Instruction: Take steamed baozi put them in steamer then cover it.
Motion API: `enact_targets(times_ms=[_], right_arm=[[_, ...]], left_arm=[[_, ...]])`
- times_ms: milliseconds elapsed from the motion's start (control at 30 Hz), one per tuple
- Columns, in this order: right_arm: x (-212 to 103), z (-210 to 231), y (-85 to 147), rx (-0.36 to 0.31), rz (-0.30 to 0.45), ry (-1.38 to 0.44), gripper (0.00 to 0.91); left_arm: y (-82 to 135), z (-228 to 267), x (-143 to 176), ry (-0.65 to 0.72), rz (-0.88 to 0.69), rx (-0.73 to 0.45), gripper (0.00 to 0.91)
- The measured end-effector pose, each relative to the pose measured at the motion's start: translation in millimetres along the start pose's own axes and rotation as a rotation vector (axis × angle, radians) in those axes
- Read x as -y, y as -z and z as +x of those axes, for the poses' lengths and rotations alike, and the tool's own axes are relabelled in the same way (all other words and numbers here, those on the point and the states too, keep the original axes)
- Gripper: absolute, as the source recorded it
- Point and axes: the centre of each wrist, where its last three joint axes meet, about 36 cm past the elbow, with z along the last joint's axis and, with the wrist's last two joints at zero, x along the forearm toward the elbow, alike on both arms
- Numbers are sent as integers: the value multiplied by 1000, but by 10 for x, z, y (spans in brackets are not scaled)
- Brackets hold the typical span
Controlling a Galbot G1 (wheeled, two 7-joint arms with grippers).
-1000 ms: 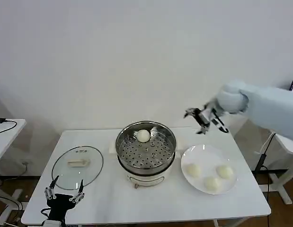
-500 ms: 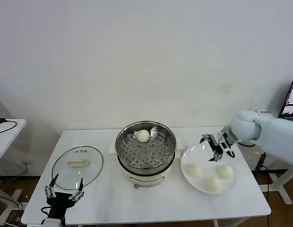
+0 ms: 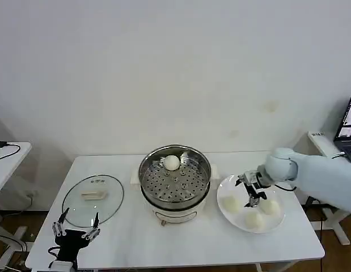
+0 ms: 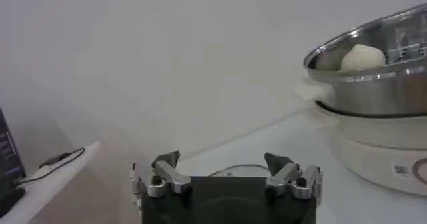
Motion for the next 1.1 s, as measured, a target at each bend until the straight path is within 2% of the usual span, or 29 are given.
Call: enact_targets(times_ms=[900, 1100], right_arm=[[127, -504, 97, -47, 8, 20, 907], [133, -548, 100, -46, 6, 25, 846]], left_arm=[[-24, -19, 8, 2, 4, -6, 907], [-4, -15, 5, 3, 5, -2, 907]])
